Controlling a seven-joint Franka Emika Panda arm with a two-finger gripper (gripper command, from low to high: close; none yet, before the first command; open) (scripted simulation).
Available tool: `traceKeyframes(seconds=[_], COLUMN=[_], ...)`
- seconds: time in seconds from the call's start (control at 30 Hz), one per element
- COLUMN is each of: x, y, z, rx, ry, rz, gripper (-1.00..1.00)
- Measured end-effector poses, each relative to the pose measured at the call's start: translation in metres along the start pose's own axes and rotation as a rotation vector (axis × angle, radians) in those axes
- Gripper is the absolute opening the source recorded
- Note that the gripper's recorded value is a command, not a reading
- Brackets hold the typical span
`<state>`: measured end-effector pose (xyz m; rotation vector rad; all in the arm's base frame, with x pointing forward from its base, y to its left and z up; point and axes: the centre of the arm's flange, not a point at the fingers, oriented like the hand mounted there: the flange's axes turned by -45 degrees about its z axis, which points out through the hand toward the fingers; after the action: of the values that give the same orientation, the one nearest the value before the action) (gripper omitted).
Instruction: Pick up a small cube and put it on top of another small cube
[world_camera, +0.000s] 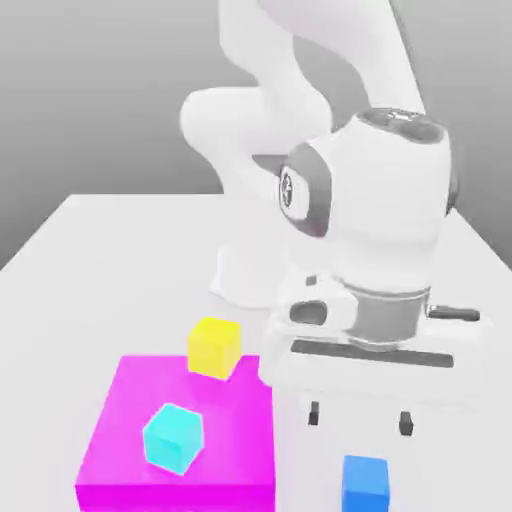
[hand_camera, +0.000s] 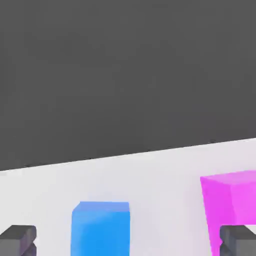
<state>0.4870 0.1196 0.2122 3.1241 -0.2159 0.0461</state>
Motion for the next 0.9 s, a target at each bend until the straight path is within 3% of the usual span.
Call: traceKeyframes(seconds=[0.17, 0.2, 0.4, 0.6, 0.9], x=[-0.008, -0.009, -0.009, -0.008, -0.032], y=[-0.005, -0.005, -0.005, -0.001, 0.097], z=[0.070, 0.079, 0.083, 0.021, -0.047], rx=[0.009, 0.008, 0.009, 0.003, -0.103], ry=[-0.029, -0.029, -0.029, -0.028, -0.023], rz=[0.006, 0.005, 0.005, 0.003, -0.012], gripper=[0.00, -1.00, -1.00, -1.00, -1.00])
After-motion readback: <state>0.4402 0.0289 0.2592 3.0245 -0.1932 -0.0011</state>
